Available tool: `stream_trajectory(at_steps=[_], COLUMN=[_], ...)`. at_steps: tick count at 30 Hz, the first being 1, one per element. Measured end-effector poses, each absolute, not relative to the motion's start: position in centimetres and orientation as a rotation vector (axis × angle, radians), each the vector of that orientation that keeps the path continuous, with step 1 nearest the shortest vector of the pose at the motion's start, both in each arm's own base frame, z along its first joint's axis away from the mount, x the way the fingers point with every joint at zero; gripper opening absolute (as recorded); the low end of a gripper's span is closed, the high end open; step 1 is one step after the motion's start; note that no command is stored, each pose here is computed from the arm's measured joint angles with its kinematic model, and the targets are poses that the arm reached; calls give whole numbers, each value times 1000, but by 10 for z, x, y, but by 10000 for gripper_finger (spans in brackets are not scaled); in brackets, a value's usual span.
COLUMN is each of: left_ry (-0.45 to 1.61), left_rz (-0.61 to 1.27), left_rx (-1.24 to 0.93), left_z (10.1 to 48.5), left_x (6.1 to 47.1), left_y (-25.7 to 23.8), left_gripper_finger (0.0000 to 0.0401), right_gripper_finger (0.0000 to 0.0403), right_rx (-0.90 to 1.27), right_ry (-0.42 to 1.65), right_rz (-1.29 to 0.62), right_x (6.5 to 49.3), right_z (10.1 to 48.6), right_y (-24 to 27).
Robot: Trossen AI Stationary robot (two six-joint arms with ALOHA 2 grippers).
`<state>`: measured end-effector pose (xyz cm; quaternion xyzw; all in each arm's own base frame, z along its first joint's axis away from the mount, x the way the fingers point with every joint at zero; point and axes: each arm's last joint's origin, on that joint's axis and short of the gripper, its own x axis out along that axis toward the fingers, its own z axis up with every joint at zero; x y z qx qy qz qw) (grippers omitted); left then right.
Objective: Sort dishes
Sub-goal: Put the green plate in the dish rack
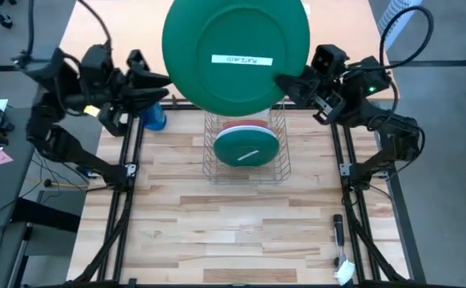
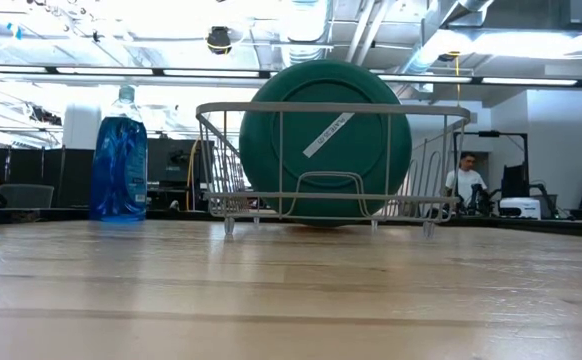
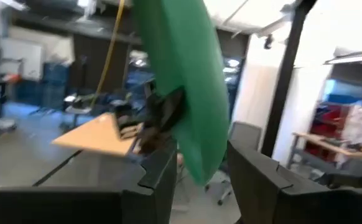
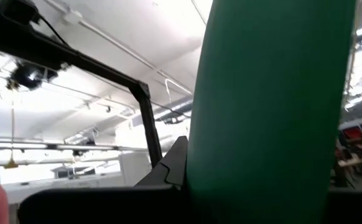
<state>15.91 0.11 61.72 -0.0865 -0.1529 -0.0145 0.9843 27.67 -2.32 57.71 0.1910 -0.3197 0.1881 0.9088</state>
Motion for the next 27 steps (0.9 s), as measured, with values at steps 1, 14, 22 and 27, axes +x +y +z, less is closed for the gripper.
stream_trajectory(at_steps=[1, 14, 22, 27], left_ry=[-291, -71, 51, 78], left_rz=[-7, 157, 183, 189], left_rx=[-180, -338, -331, -311], left_z=[616, 594, 582, 578], left_x=[153, 118, 141, 152], left_y=[2, 6, 6, 6], left_gripper_finger=[135, 139, 139, 139], right_gripper_finger=[51, 51, 51, 51], right_rx=[389, 450, 508, 562], right_ry=[-650, -341, -142, 68], right_rz=[383, 273, 282, 269], right_x=[274, 217, 210, 217], right_z=[578, 577, 563, 542], right_y=[-23, -28, -19, -11])
